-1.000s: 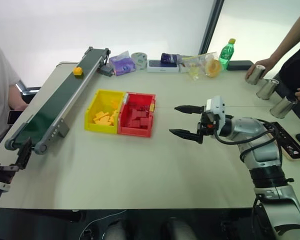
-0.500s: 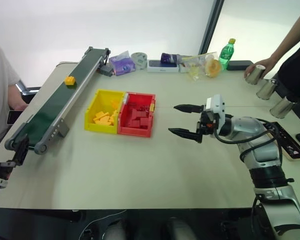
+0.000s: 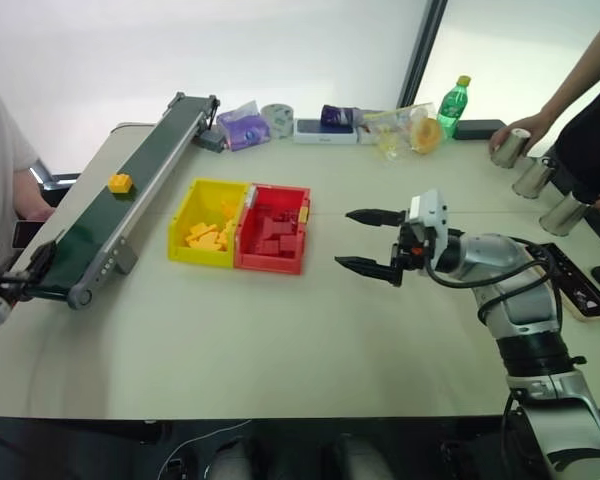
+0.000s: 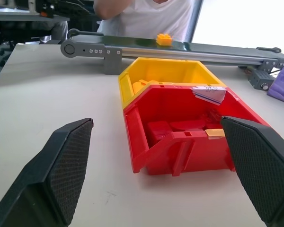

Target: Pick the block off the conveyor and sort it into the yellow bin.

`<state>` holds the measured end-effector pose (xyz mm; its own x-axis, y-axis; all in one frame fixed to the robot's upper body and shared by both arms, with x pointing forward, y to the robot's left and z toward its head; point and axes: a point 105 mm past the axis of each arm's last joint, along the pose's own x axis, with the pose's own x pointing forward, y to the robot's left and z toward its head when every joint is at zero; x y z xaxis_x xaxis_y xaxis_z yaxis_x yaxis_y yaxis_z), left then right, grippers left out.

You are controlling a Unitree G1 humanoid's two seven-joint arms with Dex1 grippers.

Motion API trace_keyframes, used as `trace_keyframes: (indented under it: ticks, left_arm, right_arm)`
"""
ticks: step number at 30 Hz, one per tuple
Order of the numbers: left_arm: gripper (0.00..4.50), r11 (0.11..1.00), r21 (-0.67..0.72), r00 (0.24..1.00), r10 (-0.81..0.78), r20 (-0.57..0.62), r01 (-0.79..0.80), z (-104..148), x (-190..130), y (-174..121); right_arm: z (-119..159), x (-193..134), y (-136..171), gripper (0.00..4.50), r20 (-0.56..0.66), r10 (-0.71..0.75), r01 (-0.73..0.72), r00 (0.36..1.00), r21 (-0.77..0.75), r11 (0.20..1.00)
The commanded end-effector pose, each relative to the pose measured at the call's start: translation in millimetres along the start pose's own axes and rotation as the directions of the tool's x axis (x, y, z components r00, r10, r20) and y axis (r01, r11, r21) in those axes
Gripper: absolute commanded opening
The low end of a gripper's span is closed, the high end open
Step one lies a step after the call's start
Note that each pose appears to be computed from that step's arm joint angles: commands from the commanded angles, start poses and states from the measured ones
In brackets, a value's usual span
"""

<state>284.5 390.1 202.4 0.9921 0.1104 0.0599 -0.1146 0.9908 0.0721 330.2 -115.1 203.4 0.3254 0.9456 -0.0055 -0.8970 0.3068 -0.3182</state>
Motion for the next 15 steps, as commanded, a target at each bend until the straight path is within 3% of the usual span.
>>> trace_keyframes:
  ticks: [1,15]
  left_arm:
    - [4.46,0.998,0.052,0.999,-0.046,-0.018,0.046,8,15,2]
    - [4.46,0.991,0.01,0.988,-0.135,-0.078,0.136,-6,45,-3]
  right_arm:
    - [12,-2,0,4.5,0.031,-0.001,0.003,1.0,-0.05,0.999]
    - [11,-6,4,4.5,0.015,-0.01,0.011,1.0,-0.041,0.999]
